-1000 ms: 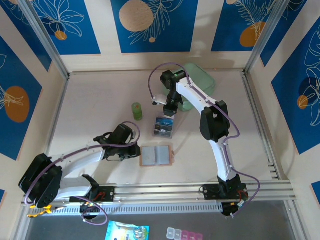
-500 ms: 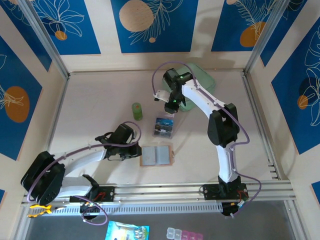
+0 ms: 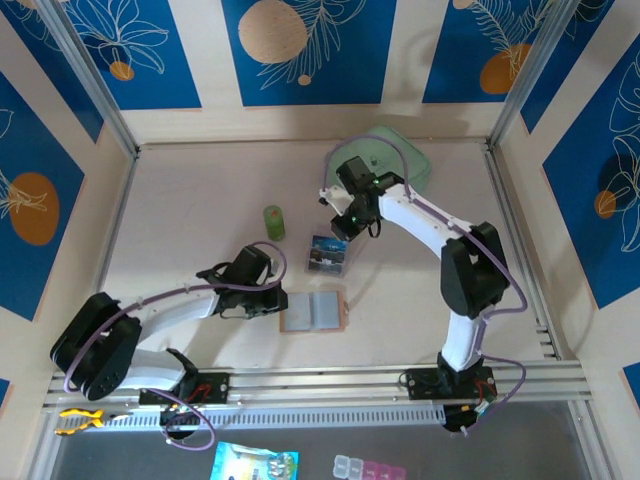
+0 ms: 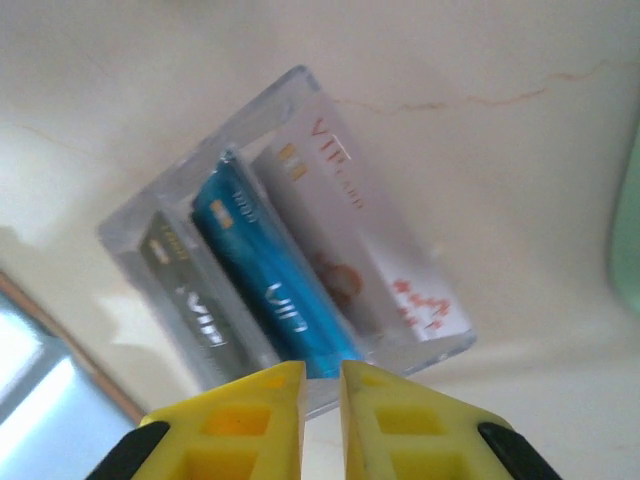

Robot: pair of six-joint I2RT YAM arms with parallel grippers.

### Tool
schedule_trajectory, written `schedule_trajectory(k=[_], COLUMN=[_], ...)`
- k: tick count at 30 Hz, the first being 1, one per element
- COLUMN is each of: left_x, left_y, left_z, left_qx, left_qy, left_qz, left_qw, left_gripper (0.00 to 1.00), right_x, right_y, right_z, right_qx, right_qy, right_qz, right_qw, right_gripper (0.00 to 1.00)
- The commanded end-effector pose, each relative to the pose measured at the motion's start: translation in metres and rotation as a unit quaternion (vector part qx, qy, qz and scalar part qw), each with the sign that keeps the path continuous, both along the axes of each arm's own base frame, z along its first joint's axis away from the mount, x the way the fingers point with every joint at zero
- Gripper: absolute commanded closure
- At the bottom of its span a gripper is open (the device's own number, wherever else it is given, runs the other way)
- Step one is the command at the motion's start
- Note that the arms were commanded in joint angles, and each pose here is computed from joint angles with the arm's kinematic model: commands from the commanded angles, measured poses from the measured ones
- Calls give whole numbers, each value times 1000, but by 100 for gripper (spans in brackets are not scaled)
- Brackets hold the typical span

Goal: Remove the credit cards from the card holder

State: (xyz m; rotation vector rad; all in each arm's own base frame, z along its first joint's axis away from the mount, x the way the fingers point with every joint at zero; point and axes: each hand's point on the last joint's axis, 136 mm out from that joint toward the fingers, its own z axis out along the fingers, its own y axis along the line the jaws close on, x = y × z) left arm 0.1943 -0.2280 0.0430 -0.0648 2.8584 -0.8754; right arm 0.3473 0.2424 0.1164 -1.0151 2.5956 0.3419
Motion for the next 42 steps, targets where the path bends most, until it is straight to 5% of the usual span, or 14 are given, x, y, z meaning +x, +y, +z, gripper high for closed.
schedule_trajectory(k=[1,6,12,28,42], left_x=[10,11,9,0,-6], left_y=[-5,-2,-1,5,12], left_z=[8,7,4,-14,-19], left_qx=[-12,-7,-13,6,15], left_qy=[-10,-18,-21,-1,7], left_qz=[5,9,8,5,8], left_qw=[1000,1000,1000,1000,1000], left_gripper=[91,92,91,92,93], right_x=[-11,-50,-96,-158,-174], right_y=[19,33,41,83,99], right_z=[21,22,5,-38,-59], right_qx=[112,201,213,157,118], right_qy=[36,119,225,239,252], right_qz=[-108,-179,-236,-174,-178], right_qw=[987,956,921,942,944], right_gripper=[82,82,89,83,97])
